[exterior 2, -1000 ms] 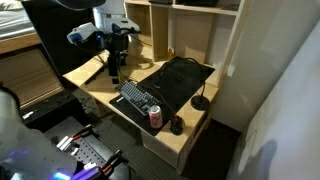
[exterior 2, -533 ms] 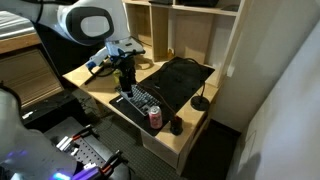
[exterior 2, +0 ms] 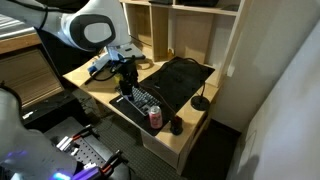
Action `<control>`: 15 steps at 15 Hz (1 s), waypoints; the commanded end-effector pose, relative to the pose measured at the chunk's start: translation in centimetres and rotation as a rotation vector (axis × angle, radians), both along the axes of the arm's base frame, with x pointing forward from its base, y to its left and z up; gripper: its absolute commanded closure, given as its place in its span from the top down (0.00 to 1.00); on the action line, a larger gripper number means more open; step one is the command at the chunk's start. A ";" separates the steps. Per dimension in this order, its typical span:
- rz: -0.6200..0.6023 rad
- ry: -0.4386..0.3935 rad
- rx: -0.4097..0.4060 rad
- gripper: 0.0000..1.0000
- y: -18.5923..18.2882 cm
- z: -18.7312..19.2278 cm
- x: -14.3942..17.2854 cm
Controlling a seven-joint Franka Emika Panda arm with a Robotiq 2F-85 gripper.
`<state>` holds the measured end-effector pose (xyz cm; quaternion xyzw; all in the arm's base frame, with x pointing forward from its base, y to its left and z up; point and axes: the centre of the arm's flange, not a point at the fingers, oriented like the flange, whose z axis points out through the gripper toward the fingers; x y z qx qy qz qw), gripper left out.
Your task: Put the pink can next to the yellow one
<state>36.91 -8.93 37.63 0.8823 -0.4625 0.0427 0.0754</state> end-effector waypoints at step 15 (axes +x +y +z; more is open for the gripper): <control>-0.291 -0.207 -0.038 1.00 -3.2 -8.1 2.1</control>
